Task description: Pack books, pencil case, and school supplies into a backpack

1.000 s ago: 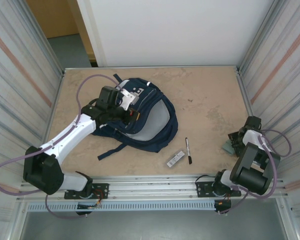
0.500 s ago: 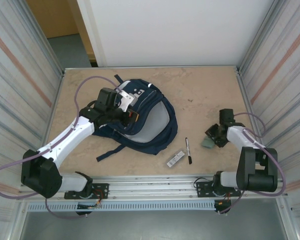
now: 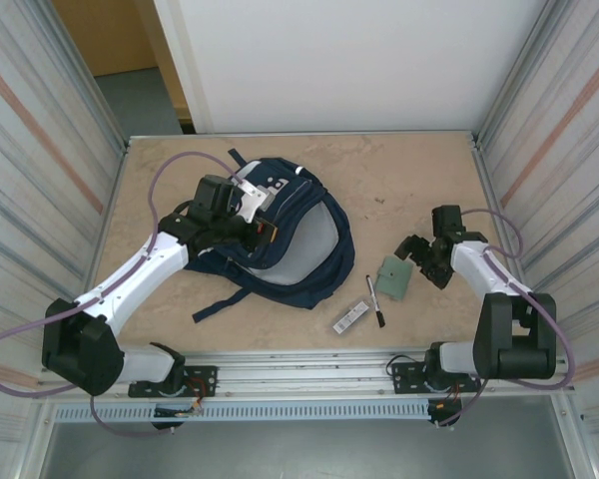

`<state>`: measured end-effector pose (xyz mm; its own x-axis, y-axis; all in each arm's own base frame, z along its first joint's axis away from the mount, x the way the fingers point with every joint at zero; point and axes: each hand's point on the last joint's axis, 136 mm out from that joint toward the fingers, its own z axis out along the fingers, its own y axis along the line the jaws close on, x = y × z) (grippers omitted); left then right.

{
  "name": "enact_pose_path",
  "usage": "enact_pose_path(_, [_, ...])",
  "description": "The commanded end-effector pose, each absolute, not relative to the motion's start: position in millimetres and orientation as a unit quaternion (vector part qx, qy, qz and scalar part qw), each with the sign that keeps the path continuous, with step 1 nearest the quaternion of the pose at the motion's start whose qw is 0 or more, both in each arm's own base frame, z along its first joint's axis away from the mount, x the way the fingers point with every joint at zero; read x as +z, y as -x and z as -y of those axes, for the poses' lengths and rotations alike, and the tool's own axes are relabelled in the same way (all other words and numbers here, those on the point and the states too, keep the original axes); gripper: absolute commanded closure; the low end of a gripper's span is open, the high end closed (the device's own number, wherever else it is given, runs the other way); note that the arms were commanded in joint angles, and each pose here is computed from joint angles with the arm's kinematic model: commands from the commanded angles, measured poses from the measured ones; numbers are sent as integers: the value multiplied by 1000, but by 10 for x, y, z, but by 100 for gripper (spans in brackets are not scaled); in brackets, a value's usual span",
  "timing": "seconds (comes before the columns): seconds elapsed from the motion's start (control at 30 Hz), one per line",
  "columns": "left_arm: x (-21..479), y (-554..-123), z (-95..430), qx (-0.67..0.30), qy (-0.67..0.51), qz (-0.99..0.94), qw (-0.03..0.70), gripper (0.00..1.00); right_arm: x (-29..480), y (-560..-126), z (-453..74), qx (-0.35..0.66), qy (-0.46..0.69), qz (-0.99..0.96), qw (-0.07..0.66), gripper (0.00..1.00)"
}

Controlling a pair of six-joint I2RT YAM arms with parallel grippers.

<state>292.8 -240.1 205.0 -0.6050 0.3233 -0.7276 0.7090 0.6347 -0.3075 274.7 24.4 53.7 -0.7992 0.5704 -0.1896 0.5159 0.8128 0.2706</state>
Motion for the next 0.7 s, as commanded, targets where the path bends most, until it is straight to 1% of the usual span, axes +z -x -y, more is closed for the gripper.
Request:
enact_pose_path(0.0, [2245, -2882, 2442, -315, -313, -824, 351, 100, 557, -2669, -467, 84, -202, -970, 102, 1])
enact_pose_path(0.03, [2244, -2881, 2448, -316, -314, -824, 350, 100, 557, -2668, -499, 70, -184, -975, 101, 0])
enact_pose_path(0.13, [2233, -2890, 2458, -318, -314, -824, 348, 100, 514, -2691, -516, 26, -158, -982, 97, 1])
enact_pose_path(0.37, [2207, -2894, 2466, -318, -315, -825, 344, 100, 176, -2659, -760, 42, -135, -990, 26, 1])
enact_pose_path(0.47, [2201, -2883, 2458, -317, -315, -826, 344, 100, 82, -2629, -845, 39, -125, -991, 11, 1])
enact_pose_path(0.5, [2202, -2879, 2457, -317, -316, -825, 345, 100, 64, -2628, -847, 37, -128, -991, 8, 2])
enact_pose_path(0.6, [2197, -2877, 2448, -315, -316, -825, 347, 100, 83, -2631, -852, 41, -137, -990, 13, 15])
enact_pose_path(0.67, [2194, -2870, 2446, -315, -317, -825, 346, 100, 163, -2648, -852, 47, -145, -988, 26, 19])
